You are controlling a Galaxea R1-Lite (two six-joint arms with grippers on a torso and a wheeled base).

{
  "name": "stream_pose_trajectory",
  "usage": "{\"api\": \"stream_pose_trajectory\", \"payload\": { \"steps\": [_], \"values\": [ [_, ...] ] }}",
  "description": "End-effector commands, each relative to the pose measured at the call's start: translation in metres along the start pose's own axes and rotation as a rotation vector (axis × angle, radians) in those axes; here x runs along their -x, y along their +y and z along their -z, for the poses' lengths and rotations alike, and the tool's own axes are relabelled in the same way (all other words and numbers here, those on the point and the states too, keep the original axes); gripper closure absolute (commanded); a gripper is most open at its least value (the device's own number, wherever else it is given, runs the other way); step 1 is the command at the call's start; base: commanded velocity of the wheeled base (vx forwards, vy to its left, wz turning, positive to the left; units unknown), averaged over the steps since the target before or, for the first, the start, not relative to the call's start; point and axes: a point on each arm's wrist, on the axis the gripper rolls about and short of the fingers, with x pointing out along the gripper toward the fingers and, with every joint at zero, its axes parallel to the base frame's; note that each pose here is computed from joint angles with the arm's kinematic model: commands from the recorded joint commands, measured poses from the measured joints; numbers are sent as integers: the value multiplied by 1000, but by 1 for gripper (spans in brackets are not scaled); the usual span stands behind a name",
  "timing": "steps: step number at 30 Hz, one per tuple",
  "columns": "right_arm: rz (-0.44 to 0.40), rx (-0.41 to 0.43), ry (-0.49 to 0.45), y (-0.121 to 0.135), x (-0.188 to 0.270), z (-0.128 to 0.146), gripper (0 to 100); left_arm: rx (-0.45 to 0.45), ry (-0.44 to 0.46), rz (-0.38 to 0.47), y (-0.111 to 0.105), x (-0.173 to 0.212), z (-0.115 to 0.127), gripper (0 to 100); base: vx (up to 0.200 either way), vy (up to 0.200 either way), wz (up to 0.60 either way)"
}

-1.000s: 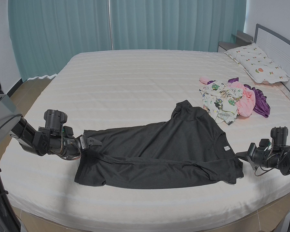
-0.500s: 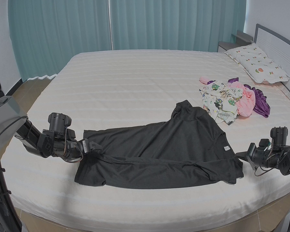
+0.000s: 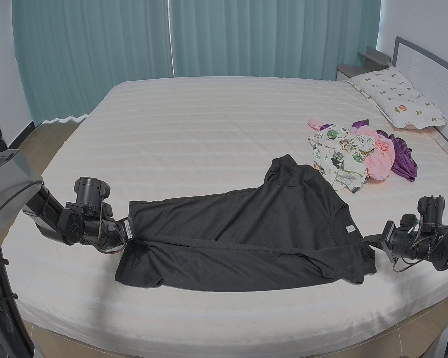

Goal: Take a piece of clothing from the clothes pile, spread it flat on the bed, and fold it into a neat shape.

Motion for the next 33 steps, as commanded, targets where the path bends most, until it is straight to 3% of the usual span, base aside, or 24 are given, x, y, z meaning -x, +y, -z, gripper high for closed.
{"api": "stream_pose_trajectory", "payload": {
  "steps": [1,10,22,23,31,33],
  "values": [
    [-7,6,-8,2,2,-1,100,23,-9,-9,4,9,0,100,0,0,0],
    [-43,17,-31,11,13,-4,100,62,-23,-18,10,34,6,100,0,0,0],
    [-1,19,27,-4,-15,-3,100,114,-17,0,4,35,10,100,0,0,0],
    [-5,36,26,-4,-18,-4,0,129,-18,5,3,35,9,100,0,0,0],
    [-33,101,57,-7,-41,-10,0,162,-6,19,-1,32,11,100,0,0,0],
    [-46,156,60,-8,-50,-14,0,167,-9,20,-1,33,10,100,0,0,0]
  ]
}}
